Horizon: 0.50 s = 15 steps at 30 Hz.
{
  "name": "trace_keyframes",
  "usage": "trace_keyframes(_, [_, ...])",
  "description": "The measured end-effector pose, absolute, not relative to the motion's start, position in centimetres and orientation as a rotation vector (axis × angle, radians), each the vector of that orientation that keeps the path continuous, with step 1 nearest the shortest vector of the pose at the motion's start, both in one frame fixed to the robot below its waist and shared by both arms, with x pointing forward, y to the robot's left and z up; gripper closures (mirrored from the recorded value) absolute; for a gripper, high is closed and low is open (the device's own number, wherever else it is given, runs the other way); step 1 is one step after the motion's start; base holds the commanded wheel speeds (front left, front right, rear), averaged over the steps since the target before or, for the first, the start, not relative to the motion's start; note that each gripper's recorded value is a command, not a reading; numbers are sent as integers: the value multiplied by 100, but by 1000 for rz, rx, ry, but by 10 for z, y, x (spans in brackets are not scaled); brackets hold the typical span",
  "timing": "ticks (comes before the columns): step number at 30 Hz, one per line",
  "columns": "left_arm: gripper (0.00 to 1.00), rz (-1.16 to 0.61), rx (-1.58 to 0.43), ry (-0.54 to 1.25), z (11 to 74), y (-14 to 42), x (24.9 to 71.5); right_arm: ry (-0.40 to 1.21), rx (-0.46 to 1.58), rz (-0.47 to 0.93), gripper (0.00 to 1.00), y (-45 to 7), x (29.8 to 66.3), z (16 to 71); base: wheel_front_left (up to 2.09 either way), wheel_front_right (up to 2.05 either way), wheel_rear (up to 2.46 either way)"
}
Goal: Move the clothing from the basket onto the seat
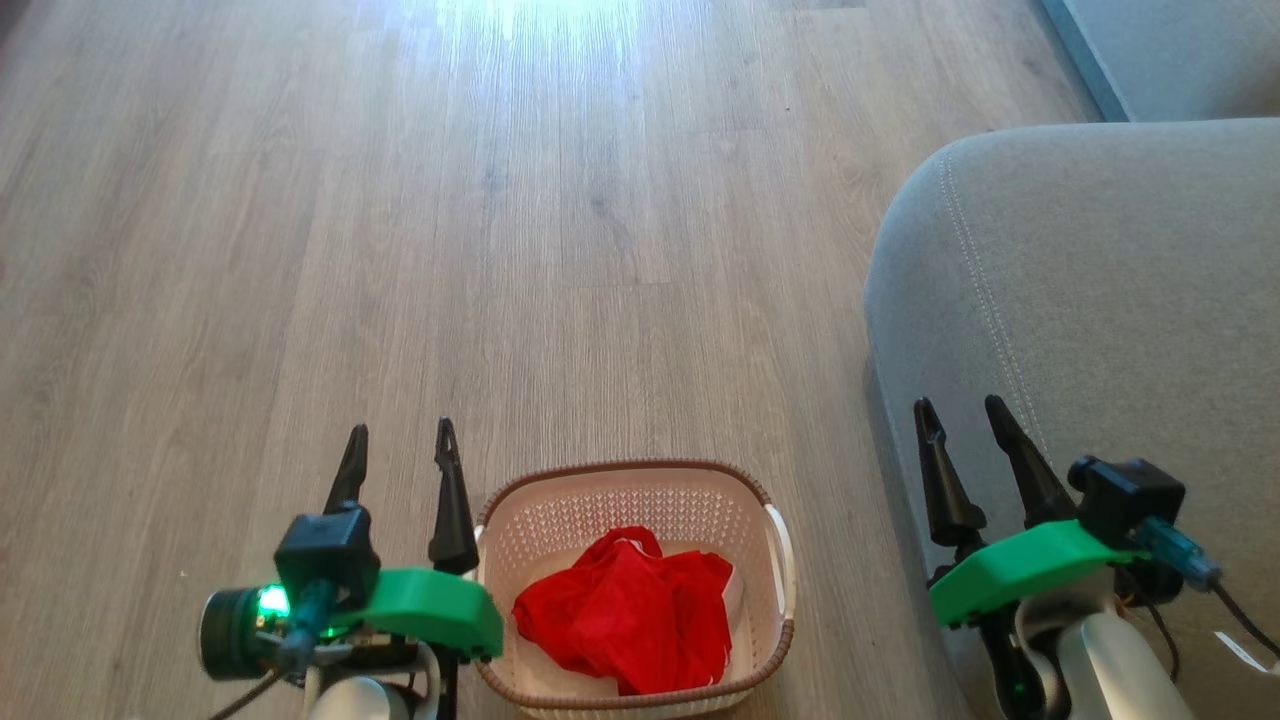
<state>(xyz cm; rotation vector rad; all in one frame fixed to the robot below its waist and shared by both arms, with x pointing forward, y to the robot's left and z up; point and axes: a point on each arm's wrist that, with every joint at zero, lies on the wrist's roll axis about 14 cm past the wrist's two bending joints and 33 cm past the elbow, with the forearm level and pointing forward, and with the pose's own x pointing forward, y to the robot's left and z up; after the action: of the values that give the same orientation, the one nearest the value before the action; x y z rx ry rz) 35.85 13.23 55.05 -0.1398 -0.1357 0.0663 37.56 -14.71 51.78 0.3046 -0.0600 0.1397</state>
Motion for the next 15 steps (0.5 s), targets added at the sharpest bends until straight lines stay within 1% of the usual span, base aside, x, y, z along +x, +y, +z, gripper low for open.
trace_keyframes(7, [0, 58, -95, -185, 559, 128, 356, -87, 234, 153, 0, -145, 377, 523, 0, 0, 0])
trace_keyframes(11, [0, 41, -79, -209, 563, 124, 356, -73, 212, 160, 0, -143, 375, 518, 0, 0, 0])
trace_keyframes(15, [0, 15, -97, -183, 552, 121, 356, -41, 209, 150, 0, -144, 373, 506, 0, 0, 0])
